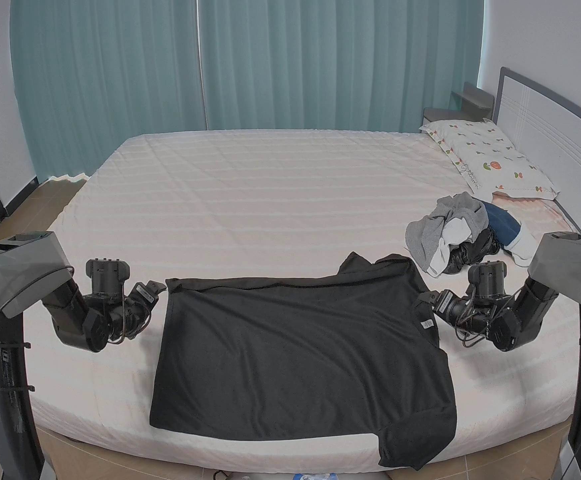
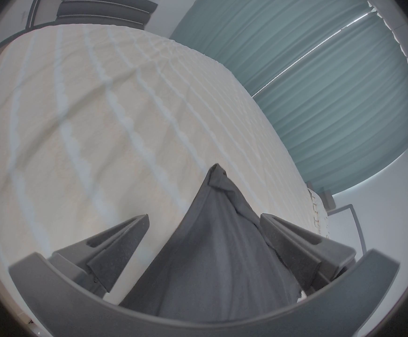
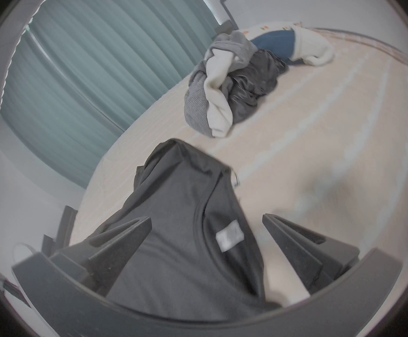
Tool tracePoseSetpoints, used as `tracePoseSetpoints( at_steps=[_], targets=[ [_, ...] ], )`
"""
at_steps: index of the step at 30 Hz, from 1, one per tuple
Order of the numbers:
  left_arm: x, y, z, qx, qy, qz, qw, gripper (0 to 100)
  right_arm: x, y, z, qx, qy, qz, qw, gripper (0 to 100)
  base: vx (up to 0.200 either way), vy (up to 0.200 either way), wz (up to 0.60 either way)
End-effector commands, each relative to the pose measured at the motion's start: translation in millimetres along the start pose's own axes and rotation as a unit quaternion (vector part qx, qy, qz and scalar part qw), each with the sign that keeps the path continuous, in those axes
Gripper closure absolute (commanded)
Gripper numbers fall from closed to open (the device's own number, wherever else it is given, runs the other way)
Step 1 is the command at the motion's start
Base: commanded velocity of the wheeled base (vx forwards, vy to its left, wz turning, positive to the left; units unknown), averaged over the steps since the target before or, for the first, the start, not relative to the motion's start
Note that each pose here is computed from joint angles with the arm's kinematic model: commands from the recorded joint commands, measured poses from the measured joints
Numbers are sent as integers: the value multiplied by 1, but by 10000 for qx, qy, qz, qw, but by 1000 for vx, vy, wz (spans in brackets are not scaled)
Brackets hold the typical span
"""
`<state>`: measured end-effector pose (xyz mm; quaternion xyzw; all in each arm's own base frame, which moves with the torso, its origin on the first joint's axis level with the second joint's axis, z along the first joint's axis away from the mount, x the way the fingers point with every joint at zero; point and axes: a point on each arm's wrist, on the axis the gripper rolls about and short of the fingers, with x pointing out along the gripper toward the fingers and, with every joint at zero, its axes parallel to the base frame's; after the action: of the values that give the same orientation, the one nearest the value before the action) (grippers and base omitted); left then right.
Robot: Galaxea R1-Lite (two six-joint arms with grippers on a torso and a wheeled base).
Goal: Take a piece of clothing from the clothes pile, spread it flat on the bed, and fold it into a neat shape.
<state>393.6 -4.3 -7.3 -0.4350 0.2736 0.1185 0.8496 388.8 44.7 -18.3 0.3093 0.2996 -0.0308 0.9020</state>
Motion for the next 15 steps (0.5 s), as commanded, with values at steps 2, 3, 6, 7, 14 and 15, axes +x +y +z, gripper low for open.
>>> tracePoseSetpoints(
  at_steps=[2,3,6,7,14,15],
  targets=[
    [-70,20,-23,-170,317,-351,9987,0,-69,-3,-32,924,299,280,9949,0,0,0,0],
    [-74,26,-27,-205,395,-264,9987,0,-71,-6,-35,968,274,317,9944,0,0,0,0],
    [-81,32,-34,-284,484,-179,9983,0,-79,-15,-47,1156,202,416,9922,0,0,0,0],
    [-84,32,-34,-317,490,-181,9981,0,-81,-19,-52,1185,205,437,9918,0,0,0,0],
    [-95,41,-47,-394,714,40,9967,0,-89,-42,-70,1275,541,650,9882,0,-29,0,0],
    [-97,43,-48,-388,741,68,9965,0,-89,-43,-68,1290,517,650,9882,0,-200,0,0]
  ],
)
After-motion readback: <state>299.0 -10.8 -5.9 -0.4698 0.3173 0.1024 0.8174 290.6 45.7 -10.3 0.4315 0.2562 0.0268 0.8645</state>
